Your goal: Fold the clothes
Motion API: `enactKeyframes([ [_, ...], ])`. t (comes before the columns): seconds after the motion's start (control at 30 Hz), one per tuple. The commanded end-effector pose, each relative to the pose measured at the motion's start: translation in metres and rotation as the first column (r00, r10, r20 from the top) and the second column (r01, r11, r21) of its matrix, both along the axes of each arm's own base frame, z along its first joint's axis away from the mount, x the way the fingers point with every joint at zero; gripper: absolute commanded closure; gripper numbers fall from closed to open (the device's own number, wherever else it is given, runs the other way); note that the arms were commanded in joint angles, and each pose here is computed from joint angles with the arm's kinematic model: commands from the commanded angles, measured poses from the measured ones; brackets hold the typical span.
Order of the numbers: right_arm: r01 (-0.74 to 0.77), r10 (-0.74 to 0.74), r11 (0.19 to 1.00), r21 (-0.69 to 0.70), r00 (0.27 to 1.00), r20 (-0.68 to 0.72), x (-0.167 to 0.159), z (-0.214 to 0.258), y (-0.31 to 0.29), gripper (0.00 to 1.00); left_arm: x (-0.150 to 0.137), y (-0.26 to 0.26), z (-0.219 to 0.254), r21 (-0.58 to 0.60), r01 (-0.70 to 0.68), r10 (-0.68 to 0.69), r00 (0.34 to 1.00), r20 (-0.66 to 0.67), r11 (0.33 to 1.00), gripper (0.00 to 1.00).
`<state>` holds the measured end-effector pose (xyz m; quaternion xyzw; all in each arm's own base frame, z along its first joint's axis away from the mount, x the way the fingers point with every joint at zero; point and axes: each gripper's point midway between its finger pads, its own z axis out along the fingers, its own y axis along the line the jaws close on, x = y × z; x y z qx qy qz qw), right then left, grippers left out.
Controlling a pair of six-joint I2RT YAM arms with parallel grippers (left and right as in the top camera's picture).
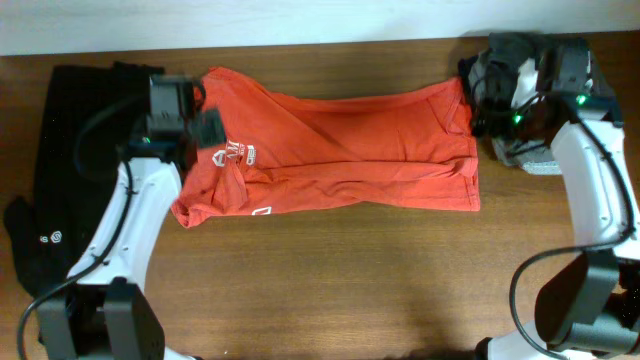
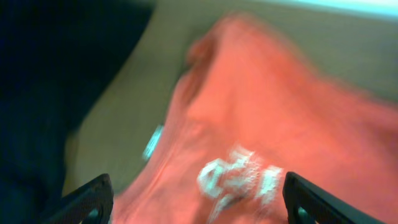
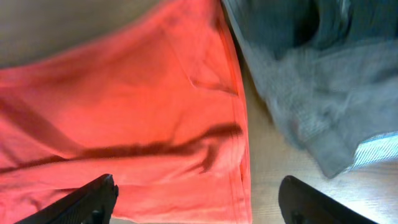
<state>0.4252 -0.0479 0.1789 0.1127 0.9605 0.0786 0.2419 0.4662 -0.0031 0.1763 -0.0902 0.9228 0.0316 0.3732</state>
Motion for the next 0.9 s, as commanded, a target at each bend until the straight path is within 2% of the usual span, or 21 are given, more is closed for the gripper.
enactKeyframes([
  [0.0,-0.106,0.112,0.992,-0.062,0.988,0.104,0.013,0.042,0.016,0.08,0.027,-0.025,0.052,0.004,0.190,-0.189,0.976,0.105,0.982,0.13],
  [0.17,-0.147,0.155,0.987,-0.069,0.980,0.125,0.022,0.043,0.033,0.07,0.066,-0.027,0.060,0.059,0.228,-0.233,0.964,0.128,0.972,0.13],
  [0.33,-0.189,0.194,0.980,-0.061,0.976,0.095,0.022,0.033,0.051,0.08,0.117,-0.030,0.025,0.076,0.239,-0.246,0.963,0.109,0.968,0.13],
  [0.47,-0.206,0.209,0.977,-0.058,0.975,0.068,0.018,0.028,0.059,0.08,0.146,-0.032,-0.004,0.076,0.239,-0.247,0.963,0.111,0.968,0.13],
  [0.67,-0.208,0.209,0.977,-0.049,0.977,0.033,0.011,0.023,0.059,0.09,0.165,-0.030,-0.038,0.102,0.241,-0.250,0.964,0.092,0.965,0.16],
  [0.87,-0.206,0.208,0.977,-0.050,0.978,0.027,0.009,0.022,0.059,0.11,0.158,-0.027,-0.074,0.096,0.237,-0.238,0.971,-0.001,0.967,0.25],
])
